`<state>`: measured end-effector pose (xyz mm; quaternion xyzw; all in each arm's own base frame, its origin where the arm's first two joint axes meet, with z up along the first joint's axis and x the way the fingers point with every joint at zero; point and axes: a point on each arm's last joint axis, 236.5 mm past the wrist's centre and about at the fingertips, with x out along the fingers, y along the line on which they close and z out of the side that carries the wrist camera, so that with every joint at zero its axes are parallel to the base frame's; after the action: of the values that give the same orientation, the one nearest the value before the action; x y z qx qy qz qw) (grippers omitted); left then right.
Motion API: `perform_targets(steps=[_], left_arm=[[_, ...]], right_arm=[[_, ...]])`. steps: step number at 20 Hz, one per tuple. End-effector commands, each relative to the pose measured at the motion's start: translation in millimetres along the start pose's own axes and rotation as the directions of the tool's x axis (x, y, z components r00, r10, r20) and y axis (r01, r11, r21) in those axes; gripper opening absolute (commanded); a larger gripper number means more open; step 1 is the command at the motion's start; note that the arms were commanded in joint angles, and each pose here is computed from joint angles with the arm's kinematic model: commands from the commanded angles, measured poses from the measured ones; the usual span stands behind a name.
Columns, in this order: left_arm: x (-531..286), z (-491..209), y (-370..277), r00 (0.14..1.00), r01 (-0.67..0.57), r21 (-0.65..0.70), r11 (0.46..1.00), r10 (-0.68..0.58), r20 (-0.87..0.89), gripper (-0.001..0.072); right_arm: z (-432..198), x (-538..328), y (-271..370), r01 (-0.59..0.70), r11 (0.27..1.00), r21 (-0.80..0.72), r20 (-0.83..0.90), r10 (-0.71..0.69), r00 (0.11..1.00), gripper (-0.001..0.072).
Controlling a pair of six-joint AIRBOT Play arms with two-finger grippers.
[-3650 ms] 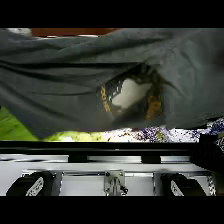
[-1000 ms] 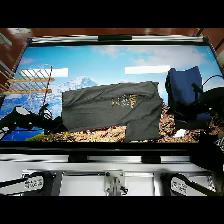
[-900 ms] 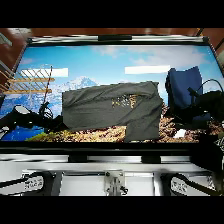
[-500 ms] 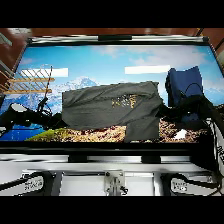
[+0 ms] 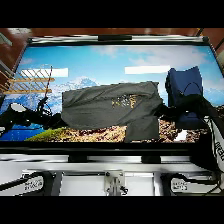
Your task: Fold the shirts.
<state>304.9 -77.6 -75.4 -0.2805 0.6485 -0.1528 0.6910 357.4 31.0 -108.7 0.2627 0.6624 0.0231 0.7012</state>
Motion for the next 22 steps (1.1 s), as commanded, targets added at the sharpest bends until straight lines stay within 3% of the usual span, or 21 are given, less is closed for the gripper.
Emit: perform_targets(steps=[1, 2, 5, 8, 10, 12, 14, 16, 19, 22], left_arm=[[-1.1, 2.6, -0.1, 1.0, -0.002, 0.013, 1.0, 0.002, 0.009, 0.0034], [-3.6, 6.3, -1.9, 1.0, -0.002, 0.032, 0.999, 0.002, 0.018, 0.0034], [-36.6, 41.3, -26.6, 0.993, -0.007, 0.128, 0.992, -0.008, 0.116, 0.0033], [-138.1, 98.7, -100.0, 0.922, -0.077, 0.329, 0.941, -0.058, 0.382, 0.0033], [-246.7, 111.5, -178.2, 0.787, -0.202, 0.482, 0.853, -0.151, 0.598, 0.0033], [-361.7, 82.4, -260.3, 0.588, -0.356, 0.56, 0.748, -0.286, 0.757, 0.0034], [-448.0, 22.5, -323.7, 0.406, -0.482, 0.577, 0.66, -0.415, 0.814, 0.0034], [-499.7, -39.2, -361.6, 0.275, -0.531, 0.569, 0.628, -0.507, 0.817, 0.0034], [-520.0, -90.1, -369.3, 0.204, -0.554, 0.539, 0.635, -0.524, 0.827, 0.0034], [-517.1, -90.4, -329.6, 0.202, -0.593, 0.41, 0.693, -0.365, 0.909, 0.0034]], right_arm=[[-6.6, 17.1, 11.4, -0.001, 1.0, -0.03, -0.031, 0.0, 1.0, 0.0199], [-5.7, 13.9, 17.0, -0.003, 0.999, -0.048, -0.022, 0.002, 1.0, 0.0068], [21.9, -40.8, 51.0, -0.027, 0.981, -0.192, 0.115, 0.05, 0.992, 0.0068], [59.7, -169.7, 116.9, 0.02, 0.911, -0.412, 0.417, 0.169, 0.893, 0.0067], [60.4, -299.7, 169.9, 0.126, 0.845, -0.519, 0.648, 0.294, 0.703, 0.0067], [28.3, -434.7, 209.9, 0.244, 0.807, -0.537, 0.809, 0.412, 0.418, 0.0067], [-29.4, -535.8, 229.4, 0.335, 0.787, -0.518, 0.855, 0.489, 0.173, 0.0067], [-87.7, -589.9, 235.5, 0.357, 0.783, -0.51, 0.844, 0.535, 0.036, 0.0067], [-144.7, -614.4, 233.8, 0.354, 0.776, -0.522, 0.822, 0.568, -0.034, 0.0067], [-161.5, -596.0, 225.3, 0.326, 0.78, -0.535, 0.833, 0.551, 0.049, 0.0068]])
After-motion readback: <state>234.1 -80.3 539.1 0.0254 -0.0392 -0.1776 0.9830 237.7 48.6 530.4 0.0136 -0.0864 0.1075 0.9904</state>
